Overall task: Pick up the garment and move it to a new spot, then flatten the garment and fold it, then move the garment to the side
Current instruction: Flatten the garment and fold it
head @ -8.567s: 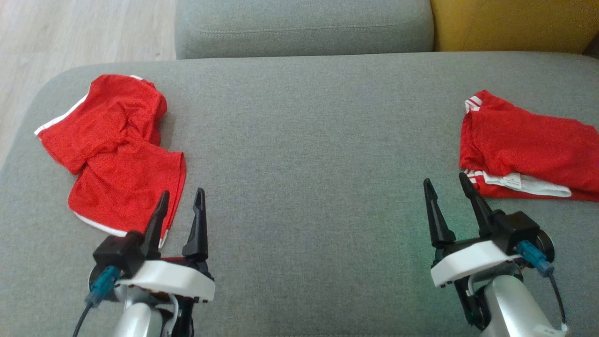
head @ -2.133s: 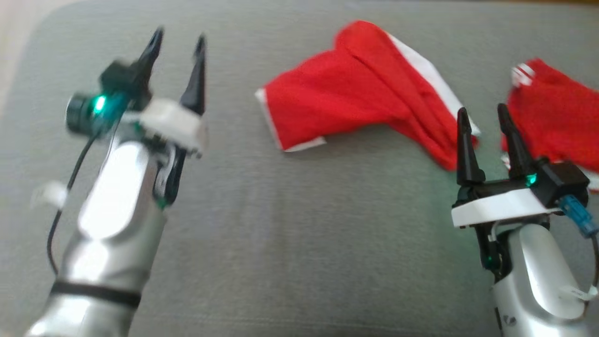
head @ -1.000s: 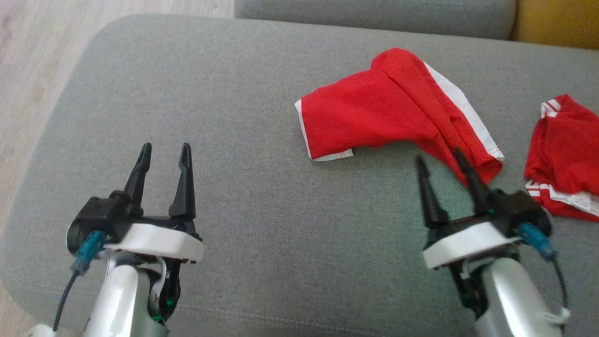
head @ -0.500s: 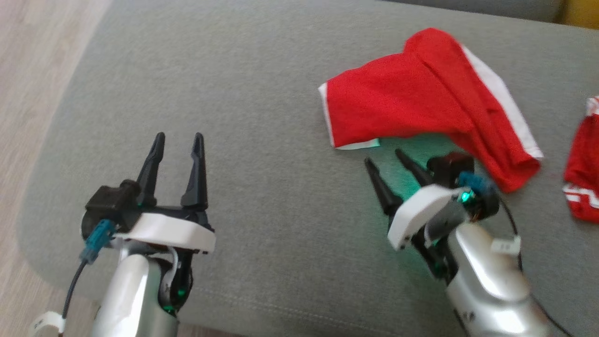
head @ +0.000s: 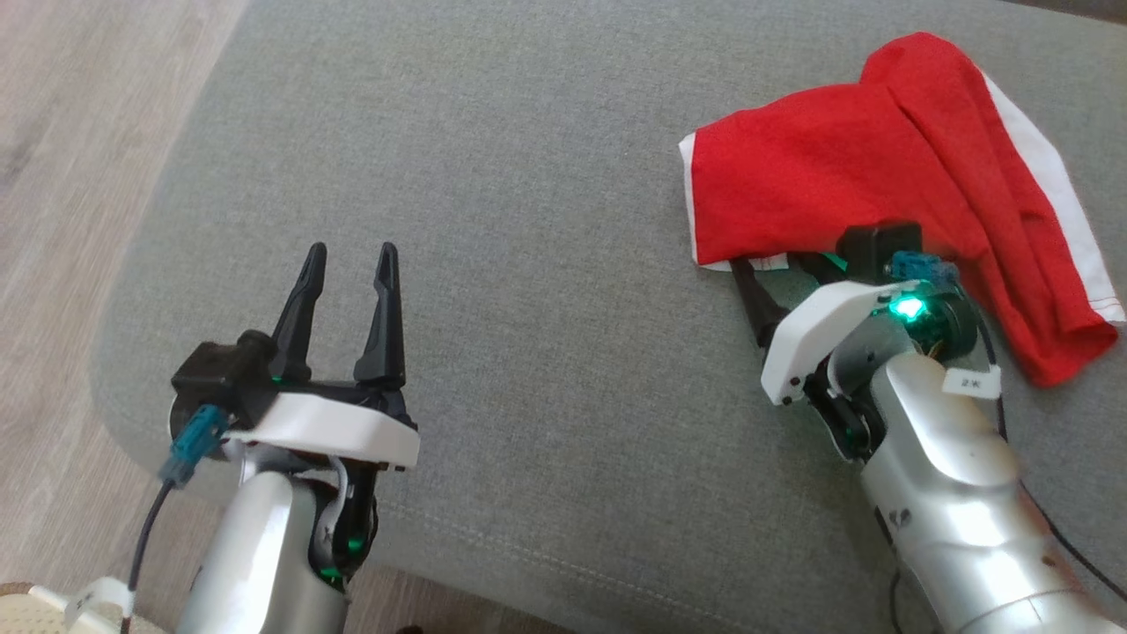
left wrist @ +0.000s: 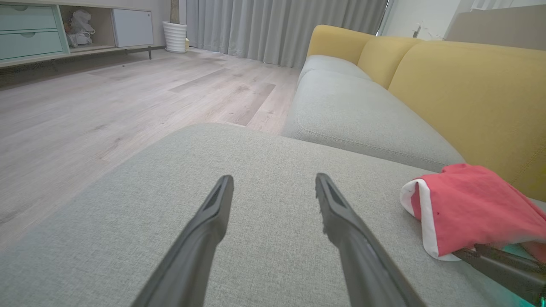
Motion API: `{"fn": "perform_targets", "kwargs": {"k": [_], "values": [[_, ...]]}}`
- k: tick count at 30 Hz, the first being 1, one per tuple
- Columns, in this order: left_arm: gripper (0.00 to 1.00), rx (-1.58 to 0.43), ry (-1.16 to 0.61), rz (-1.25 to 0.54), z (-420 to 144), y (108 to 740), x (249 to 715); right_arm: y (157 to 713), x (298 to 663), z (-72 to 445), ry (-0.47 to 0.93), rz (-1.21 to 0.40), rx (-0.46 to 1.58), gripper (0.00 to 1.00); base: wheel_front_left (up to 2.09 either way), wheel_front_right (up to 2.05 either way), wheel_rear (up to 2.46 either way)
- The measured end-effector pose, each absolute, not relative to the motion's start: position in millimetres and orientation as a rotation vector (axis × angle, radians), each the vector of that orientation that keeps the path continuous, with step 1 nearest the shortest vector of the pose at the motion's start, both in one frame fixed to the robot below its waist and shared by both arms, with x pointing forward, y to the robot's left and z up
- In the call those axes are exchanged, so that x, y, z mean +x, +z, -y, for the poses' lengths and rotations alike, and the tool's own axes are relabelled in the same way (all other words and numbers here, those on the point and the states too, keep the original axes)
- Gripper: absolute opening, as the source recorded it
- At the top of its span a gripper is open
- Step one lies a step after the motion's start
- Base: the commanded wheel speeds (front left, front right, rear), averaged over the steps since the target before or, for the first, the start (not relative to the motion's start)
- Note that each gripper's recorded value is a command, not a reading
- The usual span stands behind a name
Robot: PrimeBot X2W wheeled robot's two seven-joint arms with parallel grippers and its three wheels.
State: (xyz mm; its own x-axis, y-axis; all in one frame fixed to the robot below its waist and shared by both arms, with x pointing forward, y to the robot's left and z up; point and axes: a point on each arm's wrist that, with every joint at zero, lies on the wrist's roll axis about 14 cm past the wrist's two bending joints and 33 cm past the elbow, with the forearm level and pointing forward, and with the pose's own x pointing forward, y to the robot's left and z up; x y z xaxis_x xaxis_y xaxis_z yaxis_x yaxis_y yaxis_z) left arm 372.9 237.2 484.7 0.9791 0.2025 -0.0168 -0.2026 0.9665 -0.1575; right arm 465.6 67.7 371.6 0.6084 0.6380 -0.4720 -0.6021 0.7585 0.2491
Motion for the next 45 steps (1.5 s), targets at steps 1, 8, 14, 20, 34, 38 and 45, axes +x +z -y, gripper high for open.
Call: {"fn": "perform_targets", "kwargs": {"k": [1, 8, 14, 20, 34, 38, 45], "values": [[1.0, -0.159, 0.205, -0.001, -237.5, 484.7, 373.1, 371.0, 466.3, -68.8, 0.719, -0.574, 0.065, 0.36, 0.0, 0.0, 0.0], [1.0, -0.16, 0.203, 0.013, -235.8, 489.1, 375.2, 371.8, 463.0, -66.8, 0.722, -0.583, 0.055, 0.0, 0.0, 0.0, 0.0], [1.0, -0.172, 0.166, 0.039, -225.5, 496.9, 381.2, 402.7, 464.7, -63.3, 0.71, -0.499, 0.134, 0.0, 0.0, 0.0, 0.0], [1.0, -0.174, 0.112, 0.065, -210.3, 504.9, 387.1, 448.1, 466.7, -42.7, 0.661, -0.383, 0.245, 0.0, 0.0, 0.0, 0.0], [1.0, -0.202, -0.037, 0.094, -159.5, 516.1, 397.8, 503.1, 456.5, 121.4, 0.256, -0.235, 0.325, 0.0, 0.0, 0.0, 0.0], [1.0, -0.204, -0.093, 0.089, -141.2, 515.2, 403.3, 497.7, 440.5, 170.6, 0.108, -0.249, 0.29, 0.0, 0.0, 0.0, 0.0], [1.0, -0.213, -0.176, 0.065, -111.5, 508.3, 411.8, 500.1, 423.0, 247.2, -0.119, -0.252, 0.128, 0.0, 0.0, 0.0, 0.0]]}}
